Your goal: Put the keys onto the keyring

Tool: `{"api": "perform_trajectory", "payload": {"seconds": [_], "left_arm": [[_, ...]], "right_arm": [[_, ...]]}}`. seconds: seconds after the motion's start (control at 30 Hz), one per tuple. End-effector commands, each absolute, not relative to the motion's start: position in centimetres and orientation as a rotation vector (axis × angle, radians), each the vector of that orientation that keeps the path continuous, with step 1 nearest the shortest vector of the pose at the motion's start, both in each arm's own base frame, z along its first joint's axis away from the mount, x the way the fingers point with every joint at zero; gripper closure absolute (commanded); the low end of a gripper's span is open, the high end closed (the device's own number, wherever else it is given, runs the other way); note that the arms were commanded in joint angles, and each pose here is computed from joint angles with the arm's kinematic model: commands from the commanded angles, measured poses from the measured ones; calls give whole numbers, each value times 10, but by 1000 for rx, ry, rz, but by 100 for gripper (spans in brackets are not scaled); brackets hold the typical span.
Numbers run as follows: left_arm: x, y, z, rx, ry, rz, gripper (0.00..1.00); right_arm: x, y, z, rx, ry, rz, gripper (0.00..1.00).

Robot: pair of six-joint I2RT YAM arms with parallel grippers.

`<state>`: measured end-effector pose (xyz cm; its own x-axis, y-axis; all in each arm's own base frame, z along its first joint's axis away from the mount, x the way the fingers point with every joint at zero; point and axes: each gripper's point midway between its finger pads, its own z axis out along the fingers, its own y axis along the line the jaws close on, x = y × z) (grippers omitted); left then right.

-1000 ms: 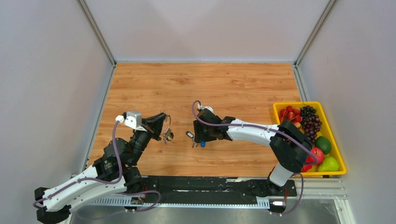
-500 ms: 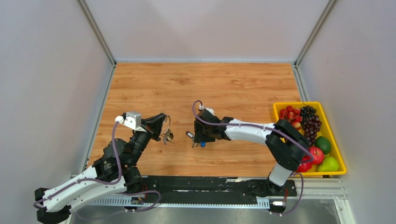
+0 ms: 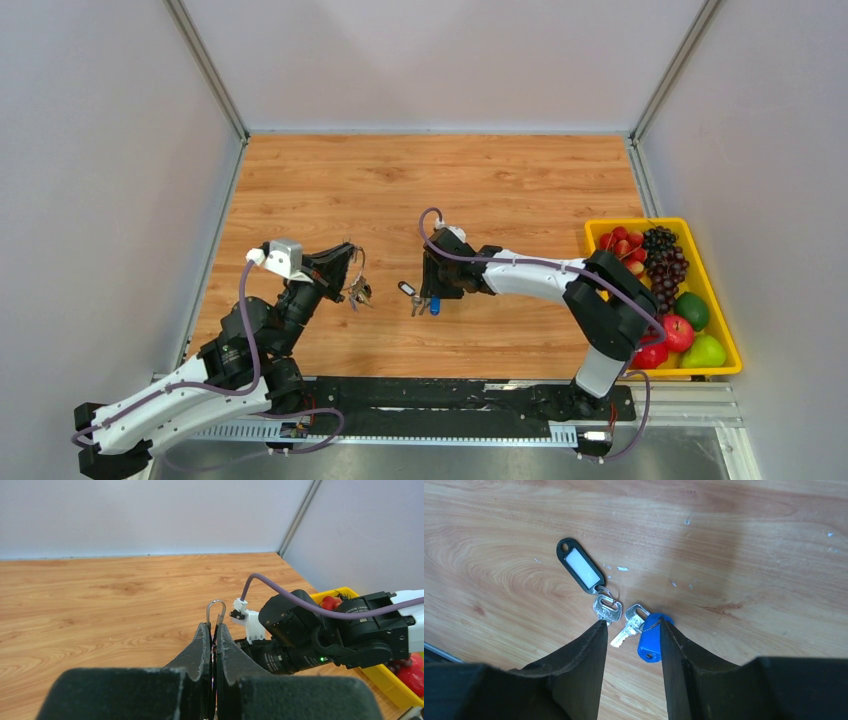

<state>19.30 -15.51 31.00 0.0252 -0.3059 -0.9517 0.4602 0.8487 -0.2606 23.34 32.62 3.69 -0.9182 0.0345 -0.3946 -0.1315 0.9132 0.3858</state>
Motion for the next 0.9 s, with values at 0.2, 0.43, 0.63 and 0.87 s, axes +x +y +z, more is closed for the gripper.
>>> {"api": "perform_trajectory", "payload": {"seconds": [0.2, 0.43, 0.63, 0.87], "left_arm": [[192, -154, 322, 101, 1389, -629, 100], [192, -154, 322, 102, 1388, -629, 100], [193, -154, 320, 103, 1392, -625, 100], [193, -154, 320, 102, 1390, -625, 100]], "right_arm": [[238, 333, 31, -52, 2671, 612, 60], [238, 332, 31, -59, 2669, 611, 73], [238, 332, 30, -64, 2670, 609, 83], [233, 335, 33, -94, 2682, 644, 100]]}}
